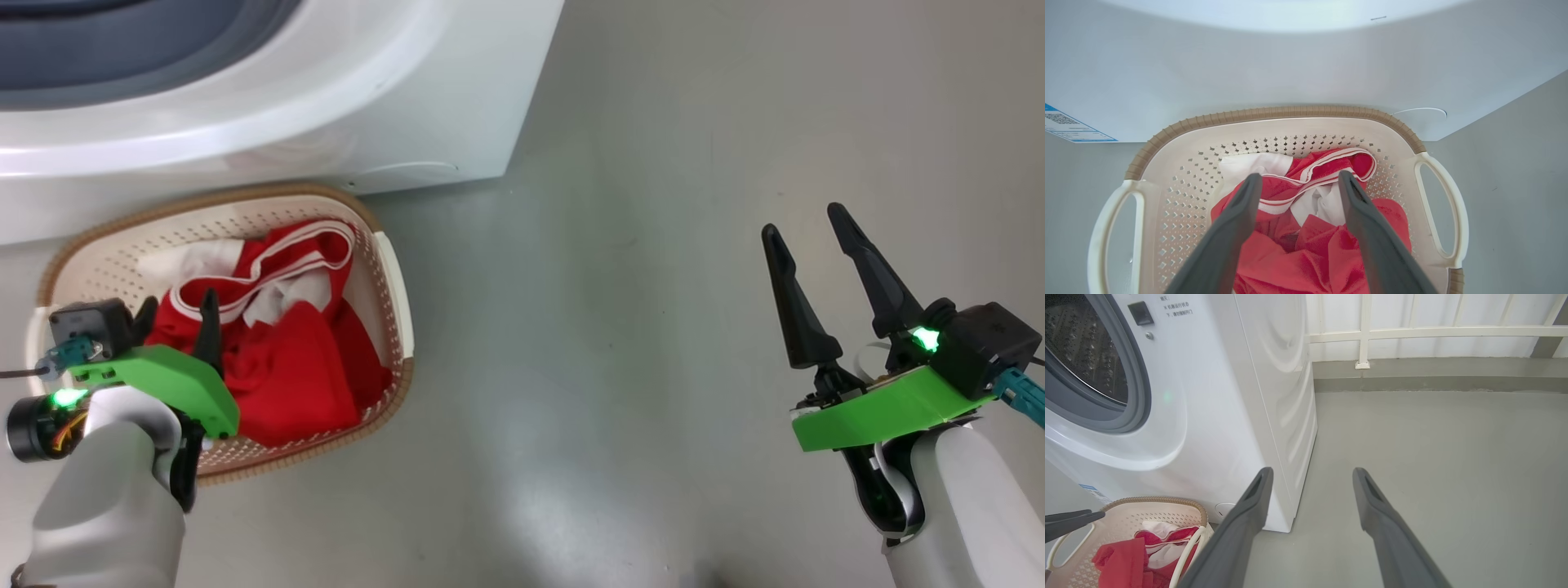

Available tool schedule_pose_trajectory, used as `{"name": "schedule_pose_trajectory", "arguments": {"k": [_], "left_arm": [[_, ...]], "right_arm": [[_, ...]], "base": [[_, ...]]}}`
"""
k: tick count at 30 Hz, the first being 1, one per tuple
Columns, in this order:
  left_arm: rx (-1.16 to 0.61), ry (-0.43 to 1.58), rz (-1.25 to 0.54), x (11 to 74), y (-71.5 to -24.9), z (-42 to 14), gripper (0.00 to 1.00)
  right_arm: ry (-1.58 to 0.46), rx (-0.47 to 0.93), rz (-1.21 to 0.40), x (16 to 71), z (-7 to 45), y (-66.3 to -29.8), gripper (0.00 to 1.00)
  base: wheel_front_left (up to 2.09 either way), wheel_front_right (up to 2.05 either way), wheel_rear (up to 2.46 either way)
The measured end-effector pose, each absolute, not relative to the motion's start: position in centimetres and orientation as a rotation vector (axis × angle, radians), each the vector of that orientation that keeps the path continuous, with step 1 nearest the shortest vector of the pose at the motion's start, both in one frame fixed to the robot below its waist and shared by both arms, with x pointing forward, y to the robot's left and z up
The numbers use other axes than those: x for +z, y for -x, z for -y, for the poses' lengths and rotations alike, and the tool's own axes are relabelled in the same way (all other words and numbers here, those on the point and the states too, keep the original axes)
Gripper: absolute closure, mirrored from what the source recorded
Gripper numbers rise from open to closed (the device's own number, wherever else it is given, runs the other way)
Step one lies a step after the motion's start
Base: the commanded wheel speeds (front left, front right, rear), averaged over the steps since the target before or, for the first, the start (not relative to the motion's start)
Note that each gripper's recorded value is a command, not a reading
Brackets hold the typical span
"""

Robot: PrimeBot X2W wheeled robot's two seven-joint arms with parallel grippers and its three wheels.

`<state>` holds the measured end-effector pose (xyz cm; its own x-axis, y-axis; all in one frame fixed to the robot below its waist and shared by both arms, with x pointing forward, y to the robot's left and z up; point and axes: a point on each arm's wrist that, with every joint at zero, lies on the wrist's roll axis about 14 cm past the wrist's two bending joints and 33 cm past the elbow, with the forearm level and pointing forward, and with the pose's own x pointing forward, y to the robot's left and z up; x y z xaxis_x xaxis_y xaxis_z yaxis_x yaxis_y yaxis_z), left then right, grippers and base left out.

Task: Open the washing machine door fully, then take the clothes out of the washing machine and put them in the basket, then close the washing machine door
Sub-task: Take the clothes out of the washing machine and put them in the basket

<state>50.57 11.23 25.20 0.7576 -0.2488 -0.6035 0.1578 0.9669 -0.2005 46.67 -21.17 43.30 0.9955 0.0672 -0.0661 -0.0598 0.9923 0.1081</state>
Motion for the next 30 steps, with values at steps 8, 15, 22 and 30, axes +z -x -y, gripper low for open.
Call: {"name": "schedule_pose_trajectory", "arguments": {"k": [8, 15, 22, 30], "left_arm": [[-0.207, 0.157, -0.591, 28.1, -50.9, -12.1, 0.0], [-0.181, 0.187, -0.47, 31.8, -51.6, -13.2, 0.0], [-0.18, 0.177, -0.334, 36.1, -51.3, -13.8, 0.0], [-0.168, 0.171, -0.175, 41.6, -49.9, -14.5, 0.0]], "right_arm": [[-0.108, 0.081, -0.038, 44.7, 20.7, -46.7, 0.0], [-0.109, 0.091, -0.026, 45.5, 20.5, -46.1, 0.0], [-0.104, 0.089, -0.008, 46.6, 20.8, -45.1, 0.0], [-0.108, 0.084, 0.014, 48.0, 21.0, -43.4, 0.0]], "base": [[0.0, 0.0, 0.0], [0.0, 0.0, 0.0], [0.0, 0.0, 0.0], [0.0, 0.0, 0.0]]}}
